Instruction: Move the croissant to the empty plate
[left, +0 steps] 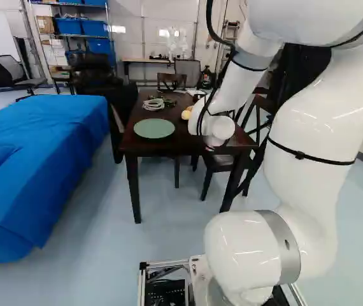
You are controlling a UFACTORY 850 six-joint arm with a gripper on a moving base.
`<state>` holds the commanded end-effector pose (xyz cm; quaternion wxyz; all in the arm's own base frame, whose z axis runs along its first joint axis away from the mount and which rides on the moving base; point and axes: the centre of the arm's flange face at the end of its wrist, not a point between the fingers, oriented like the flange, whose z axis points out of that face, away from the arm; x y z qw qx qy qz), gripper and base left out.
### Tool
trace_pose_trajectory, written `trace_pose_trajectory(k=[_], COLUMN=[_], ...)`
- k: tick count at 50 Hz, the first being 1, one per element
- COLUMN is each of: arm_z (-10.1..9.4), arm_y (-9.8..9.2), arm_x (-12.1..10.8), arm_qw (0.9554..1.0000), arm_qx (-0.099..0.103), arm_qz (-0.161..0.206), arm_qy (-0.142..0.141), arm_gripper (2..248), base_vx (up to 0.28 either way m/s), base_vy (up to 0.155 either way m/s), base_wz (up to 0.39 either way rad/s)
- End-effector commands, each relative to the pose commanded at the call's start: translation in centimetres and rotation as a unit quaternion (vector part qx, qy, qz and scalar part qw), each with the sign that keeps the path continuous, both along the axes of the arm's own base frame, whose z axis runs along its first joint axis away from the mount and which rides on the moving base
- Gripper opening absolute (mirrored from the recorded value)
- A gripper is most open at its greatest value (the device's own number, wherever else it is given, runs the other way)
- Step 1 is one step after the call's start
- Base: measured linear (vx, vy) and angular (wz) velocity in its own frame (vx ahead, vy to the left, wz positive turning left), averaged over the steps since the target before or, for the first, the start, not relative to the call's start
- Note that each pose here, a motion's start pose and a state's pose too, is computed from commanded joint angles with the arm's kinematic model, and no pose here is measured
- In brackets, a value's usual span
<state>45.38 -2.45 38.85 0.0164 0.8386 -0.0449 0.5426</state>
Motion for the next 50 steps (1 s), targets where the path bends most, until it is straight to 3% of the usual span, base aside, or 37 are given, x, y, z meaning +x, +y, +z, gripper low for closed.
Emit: trace_pose_trajectory(k=[50], arm_z=[4.3], arm_y=[4.3], arm_x=[2.9], arm_qw=[0.9989], arm_qx=[0.003], arm_qz=[0.046], arm_qy=[-0.005], arm_gripper=[120], base_vx=[0.0], base_vy=[0.0], base_wz=[0.0])
